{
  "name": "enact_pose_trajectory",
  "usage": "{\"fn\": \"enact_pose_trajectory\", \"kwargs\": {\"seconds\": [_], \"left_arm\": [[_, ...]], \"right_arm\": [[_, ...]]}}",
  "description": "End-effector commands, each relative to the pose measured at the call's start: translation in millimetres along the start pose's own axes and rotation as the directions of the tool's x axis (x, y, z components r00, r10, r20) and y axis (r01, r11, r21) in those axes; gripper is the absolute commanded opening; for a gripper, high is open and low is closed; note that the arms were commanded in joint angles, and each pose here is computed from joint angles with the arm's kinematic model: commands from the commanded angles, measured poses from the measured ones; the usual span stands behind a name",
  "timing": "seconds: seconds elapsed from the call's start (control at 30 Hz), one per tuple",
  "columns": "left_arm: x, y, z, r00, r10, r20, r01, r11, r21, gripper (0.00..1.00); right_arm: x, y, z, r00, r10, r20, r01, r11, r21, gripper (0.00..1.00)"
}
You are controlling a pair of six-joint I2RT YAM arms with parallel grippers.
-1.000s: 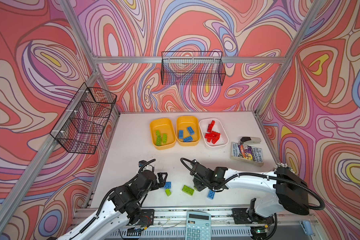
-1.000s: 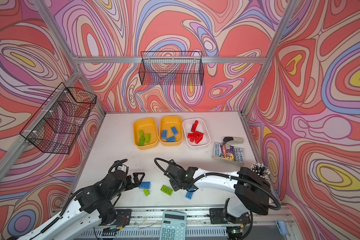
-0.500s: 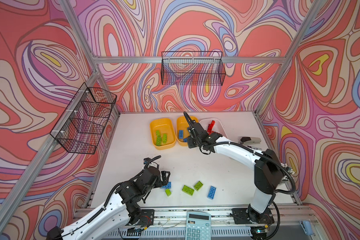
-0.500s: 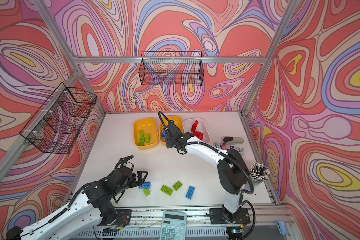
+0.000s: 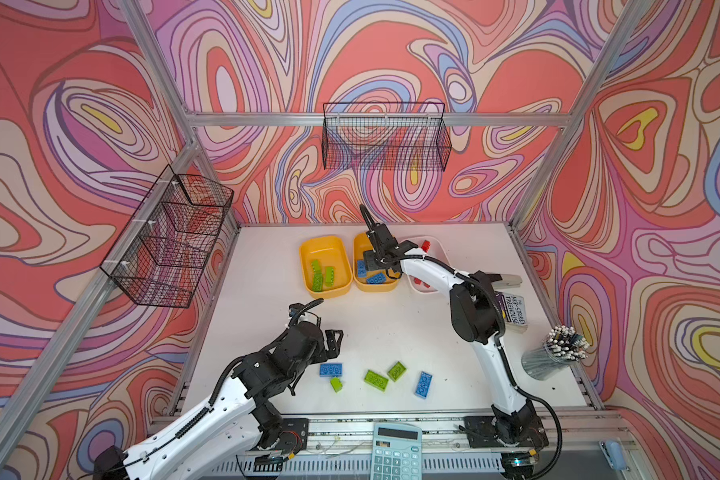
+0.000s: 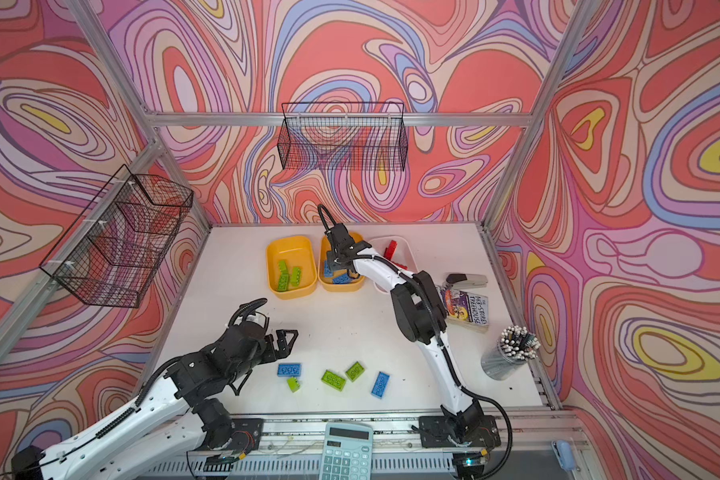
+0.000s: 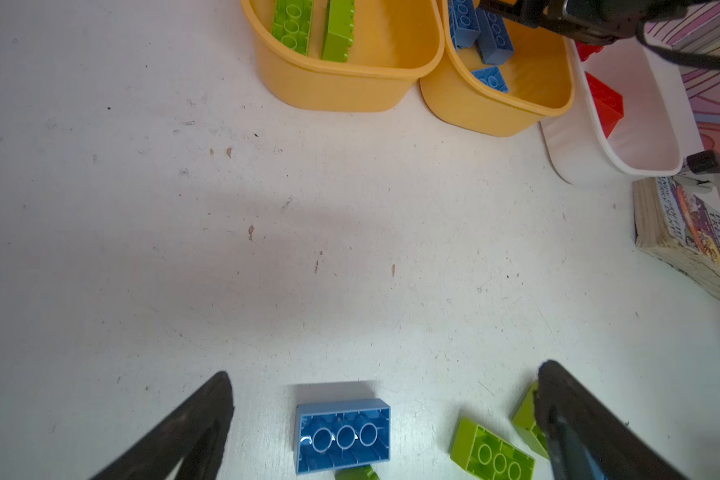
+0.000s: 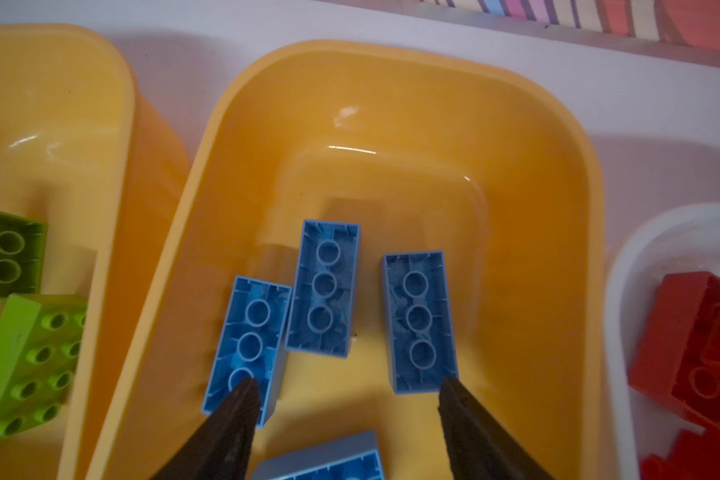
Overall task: Sort the legos into containers by color
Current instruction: 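Release the light-blue brick into the yellow tub and return the right gripper to the pile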
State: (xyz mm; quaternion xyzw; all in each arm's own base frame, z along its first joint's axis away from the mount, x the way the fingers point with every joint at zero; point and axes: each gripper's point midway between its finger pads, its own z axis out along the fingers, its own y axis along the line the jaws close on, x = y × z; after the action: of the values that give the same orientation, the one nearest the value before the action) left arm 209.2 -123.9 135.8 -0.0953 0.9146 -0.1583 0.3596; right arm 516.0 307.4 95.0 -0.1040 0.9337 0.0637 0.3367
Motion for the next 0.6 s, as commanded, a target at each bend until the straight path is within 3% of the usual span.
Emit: {"fn": "enact_pose_trajectory", "kwargs": {"seconds": [0.0,0.2,0.4,0.57], "left_arm": [[-6.4,6.7,1.6,0.999,0.008,0.032,-0.007,0.999,-0.039,1.0],[-4.2,-11.9,19.9,1.0,-0.001,0.021,0.0,0.999,0.039,1.0],[2.1,-36.0,44.5,0.999,-0.002,-0.037,0.006,0.995,0.103,1.0],[5.9,-60.6,55.8,0.995,0.011,-0.097,0.006,0.985,0.17,1.0]], "right_arm": [[-7.9,-1.9,-63.4,0.999,0.006,0.039,-0.005,1.0,-0.023,0.74],[83.3,-28.6,-151.0,0.997,0.075,-0.026,-0.074,0.996,0.046,0.74],[203.8,-26.5,-202.6,0.971,0.21,-0.116,-0.201,0.976,0.082,0.74],[266.2,-22.2,-224.3,0.956,0.254,-0.143,-0.237,0.963,0.13,0.74]]}}
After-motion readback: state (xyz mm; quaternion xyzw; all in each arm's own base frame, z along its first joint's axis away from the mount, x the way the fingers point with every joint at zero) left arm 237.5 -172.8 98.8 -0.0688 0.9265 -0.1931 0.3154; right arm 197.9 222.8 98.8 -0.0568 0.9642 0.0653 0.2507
